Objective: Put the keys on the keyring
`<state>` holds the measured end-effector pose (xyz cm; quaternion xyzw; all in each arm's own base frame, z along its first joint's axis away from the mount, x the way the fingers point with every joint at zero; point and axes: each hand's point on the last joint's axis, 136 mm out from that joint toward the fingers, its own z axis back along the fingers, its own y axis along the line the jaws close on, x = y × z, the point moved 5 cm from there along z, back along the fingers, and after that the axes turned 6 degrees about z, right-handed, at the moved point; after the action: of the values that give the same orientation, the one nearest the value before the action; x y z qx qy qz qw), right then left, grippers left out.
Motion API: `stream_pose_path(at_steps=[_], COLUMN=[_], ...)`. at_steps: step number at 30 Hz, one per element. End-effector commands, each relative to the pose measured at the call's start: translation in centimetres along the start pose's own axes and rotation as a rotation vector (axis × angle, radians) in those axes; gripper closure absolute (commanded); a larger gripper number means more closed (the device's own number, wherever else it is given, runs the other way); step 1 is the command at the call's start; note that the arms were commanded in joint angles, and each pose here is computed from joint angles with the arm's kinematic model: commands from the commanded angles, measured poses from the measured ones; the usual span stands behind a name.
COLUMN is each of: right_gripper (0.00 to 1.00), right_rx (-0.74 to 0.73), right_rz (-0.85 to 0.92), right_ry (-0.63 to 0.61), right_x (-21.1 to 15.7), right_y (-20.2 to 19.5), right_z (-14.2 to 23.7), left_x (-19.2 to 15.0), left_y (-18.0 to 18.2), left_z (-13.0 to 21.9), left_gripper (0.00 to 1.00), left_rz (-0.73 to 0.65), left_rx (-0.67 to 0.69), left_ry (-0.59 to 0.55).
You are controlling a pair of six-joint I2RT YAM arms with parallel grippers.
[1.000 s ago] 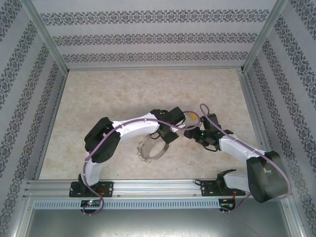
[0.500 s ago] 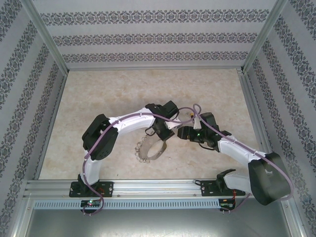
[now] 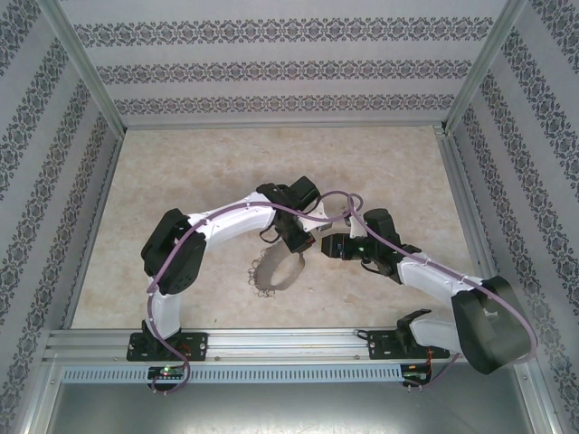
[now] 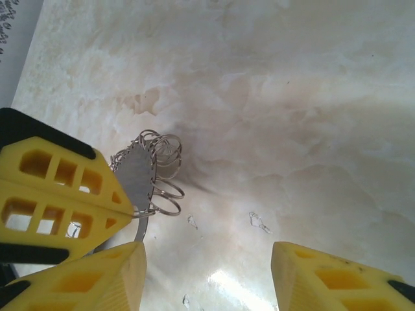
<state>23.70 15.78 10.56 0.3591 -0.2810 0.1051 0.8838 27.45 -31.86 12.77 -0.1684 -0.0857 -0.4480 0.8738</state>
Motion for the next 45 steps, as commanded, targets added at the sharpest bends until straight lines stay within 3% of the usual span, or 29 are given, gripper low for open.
stream_pose_path(at_steps=[1, 8, 20, 23, 27, 34, 40, 45], right_gripper=[0.46, 0.45, 0.43, 0.41, 0.39, 0.38, 0.43, 0.47], right_rx=[-0.02, -0.127, -0.148, -0.15, -0.151, -0.116, 0.007, 0.055], right_rz=[-0.019, -0.089, -0.101, -0.1, -0.098, -0.08, 0.04, 0.138], right_ry=[-0.015, -0.011, -0.028, -0.035, -0.038, -0.024, 0.093, 0.209], right_x=[-0.1, -0.9, -0.8, -0.8, -0.7, -0.6, -1.0, -1.8], right_y=[-0.4, -2.1, -2.1, -2.0, -1.9, -1.3, 1.4, 2.9], right_z=[-0.3, 0.1, 1.1, 1.3, 1.5, 1.4, -0.4, -2.9], left_x=[-0.3, -0.7, -0.5, -0.1, 1.0, 2.2, 0.6, -0.4], left_y=[0.3, 0.5, 0.7, 0.8, 1.1, 1.9, 3.1, 3.6], left_z=[0.3, -1.4, -3.1, -2.9, -1.4, 3.8, 7.1, 8.4], left_gripper=[1.0, 1.0, 1.0, 0.9, 0.7, 0.54, 0.48, 0.47], left_rz=[-0.036, -0.032, -0.029, -0.024, 0.0, 0.132, 0.317, 0.373], left_rx=[-0.025, -0.067, -0.103, -0.099, -0.089, -0.104, -0.119, -0.071], left_ry=[0.058, 0.173, 0.212, 0.191, 0.11, -0.197, -0.451, -0.514])
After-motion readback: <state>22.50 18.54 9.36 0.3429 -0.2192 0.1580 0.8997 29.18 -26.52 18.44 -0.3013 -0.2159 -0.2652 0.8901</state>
